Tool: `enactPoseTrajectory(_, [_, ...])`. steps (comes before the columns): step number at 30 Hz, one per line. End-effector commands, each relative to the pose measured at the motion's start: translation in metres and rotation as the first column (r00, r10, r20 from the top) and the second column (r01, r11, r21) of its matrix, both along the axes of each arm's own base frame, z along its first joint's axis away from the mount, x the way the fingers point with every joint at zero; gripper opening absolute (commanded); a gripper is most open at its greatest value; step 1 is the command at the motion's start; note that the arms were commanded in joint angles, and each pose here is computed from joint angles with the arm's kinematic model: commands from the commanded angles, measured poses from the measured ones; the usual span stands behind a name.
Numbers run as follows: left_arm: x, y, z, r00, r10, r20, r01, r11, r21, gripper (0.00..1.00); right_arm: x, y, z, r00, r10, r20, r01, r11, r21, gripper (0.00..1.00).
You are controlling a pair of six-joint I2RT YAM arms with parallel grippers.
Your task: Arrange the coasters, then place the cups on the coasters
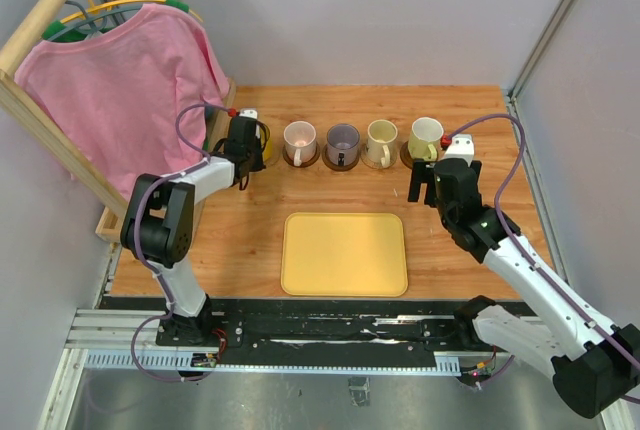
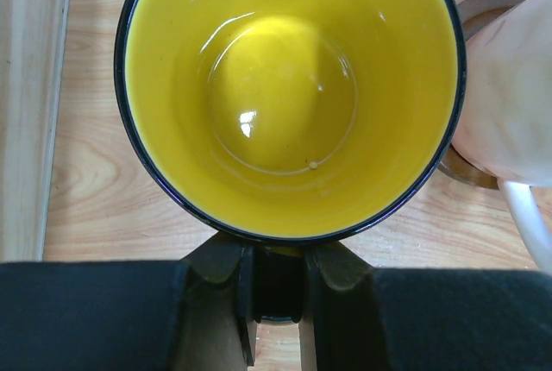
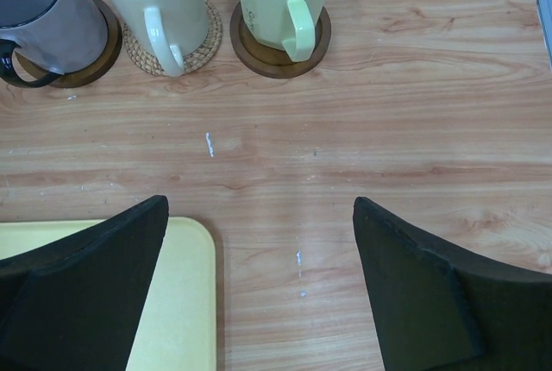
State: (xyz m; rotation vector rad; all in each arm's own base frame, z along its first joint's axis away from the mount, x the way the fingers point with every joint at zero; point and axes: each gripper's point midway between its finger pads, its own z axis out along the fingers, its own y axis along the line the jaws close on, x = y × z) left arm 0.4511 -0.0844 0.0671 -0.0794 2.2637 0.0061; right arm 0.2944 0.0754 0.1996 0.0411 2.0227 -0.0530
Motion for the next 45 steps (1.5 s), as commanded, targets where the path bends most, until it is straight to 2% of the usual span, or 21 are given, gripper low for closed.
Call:
enactPoseTrajectory(1, [0.032, -0.005, 0.038, 0.989, -0.006, 0.147, 0.010, 1.000, -0.024, 0.00, 0.006, 0.000, 0.013, 0.999, -0.006, 0.034, 0.005, 1.000, 0.025, 0.89])
enactPoseTrajectory(19, [0.033, -0.011, 0.025, 0.992, -0.035, 0.123, 0.039, 0.999, -0.035, 0.01, 0.004, 0.008, 0.006, 0.999, 0.029, 0.016, -0.030, 0.998, 0.050, 0.89])
enactPoseTrajectory(33, [0.040, -0.012, 0.032, 0.988, -0.034, 0.149, 0.040, 0.999, -0.033, 0.00, 0.005, 0.014, 0.000, 0.999, 0.049, 0.000, -0.049, 0.997, 0.064, 0.89])
enactPoseTrajectory(45, [0.037, -0.009, 0.014, 0.994, -0.024, 0.106, 0.026, 0.999, -0.019, 0.01, 0.003, 0.014, -0.002, 0.999, 0.053, -0.002, -0.053, 0.996, 0.070, 0.89])
